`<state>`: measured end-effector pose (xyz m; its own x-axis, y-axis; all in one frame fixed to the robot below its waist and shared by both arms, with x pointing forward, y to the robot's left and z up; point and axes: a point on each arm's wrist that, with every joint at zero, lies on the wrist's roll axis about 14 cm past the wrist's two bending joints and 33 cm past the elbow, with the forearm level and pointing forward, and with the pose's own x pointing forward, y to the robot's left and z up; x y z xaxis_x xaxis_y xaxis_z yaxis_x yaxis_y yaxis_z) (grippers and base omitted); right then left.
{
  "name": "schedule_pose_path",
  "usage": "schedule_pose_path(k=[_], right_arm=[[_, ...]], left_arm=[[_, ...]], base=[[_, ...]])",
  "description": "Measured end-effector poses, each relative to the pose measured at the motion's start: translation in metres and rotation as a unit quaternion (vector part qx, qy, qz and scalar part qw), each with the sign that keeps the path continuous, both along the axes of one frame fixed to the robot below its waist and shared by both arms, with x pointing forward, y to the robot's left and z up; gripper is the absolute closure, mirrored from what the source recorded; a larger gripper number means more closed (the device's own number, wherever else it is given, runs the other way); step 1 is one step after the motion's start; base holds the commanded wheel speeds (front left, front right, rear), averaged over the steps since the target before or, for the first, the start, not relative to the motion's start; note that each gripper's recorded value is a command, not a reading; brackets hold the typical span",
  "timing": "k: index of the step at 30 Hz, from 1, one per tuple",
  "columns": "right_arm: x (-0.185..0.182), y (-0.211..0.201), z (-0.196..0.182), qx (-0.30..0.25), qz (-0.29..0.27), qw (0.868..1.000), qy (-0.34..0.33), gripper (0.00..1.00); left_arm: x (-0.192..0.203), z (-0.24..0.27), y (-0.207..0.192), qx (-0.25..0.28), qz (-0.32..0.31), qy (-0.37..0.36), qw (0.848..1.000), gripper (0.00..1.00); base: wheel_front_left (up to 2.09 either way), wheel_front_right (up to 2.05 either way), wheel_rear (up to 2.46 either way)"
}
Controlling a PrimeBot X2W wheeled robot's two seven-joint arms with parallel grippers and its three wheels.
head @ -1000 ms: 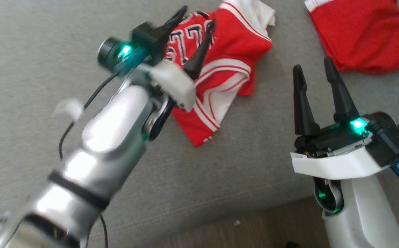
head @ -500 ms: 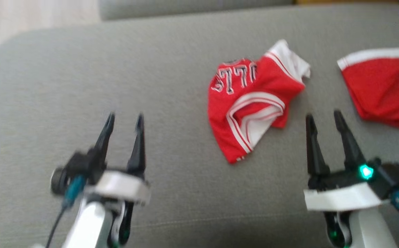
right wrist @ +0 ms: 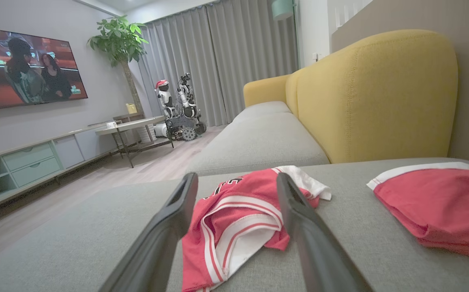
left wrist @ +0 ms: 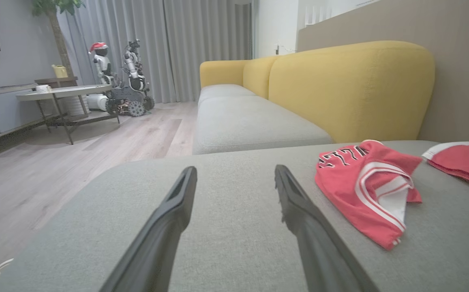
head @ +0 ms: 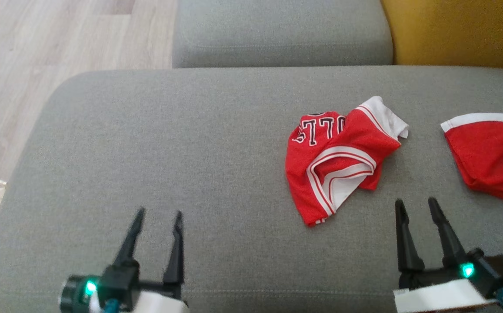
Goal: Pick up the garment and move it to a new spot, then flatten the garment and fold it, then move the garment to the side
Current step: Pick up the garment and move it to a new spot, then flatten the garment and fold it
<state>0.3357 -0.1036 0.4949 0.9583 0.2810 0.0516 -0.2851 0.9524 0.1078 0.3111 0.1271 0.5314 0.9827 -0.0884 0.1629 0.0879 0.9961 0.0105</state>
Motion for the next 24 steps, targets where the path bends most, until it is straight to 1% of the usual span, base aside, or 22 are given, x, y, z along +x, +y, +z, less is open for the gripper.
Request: schedule_pose_path(k=[3,24], right_arm=[[-0.0059,0.0021,-0.0057,-0.007,0.004,1.000,0.007,0.00],[-0.0057,0.0033,-0.0069,-0.009,0.006,1.000,0.009,0.00]], left_arm=[[-0.0062,-0.0047,-0.0018,0.000,-0.001,0.007,1.000,0.00],[-0.0056,-0.0047,-0.0070,0.006,-0.004,0.006,1.000,0.00]], base=[[0.00,0.00,0.00],[0.00,0.00,0.00]])
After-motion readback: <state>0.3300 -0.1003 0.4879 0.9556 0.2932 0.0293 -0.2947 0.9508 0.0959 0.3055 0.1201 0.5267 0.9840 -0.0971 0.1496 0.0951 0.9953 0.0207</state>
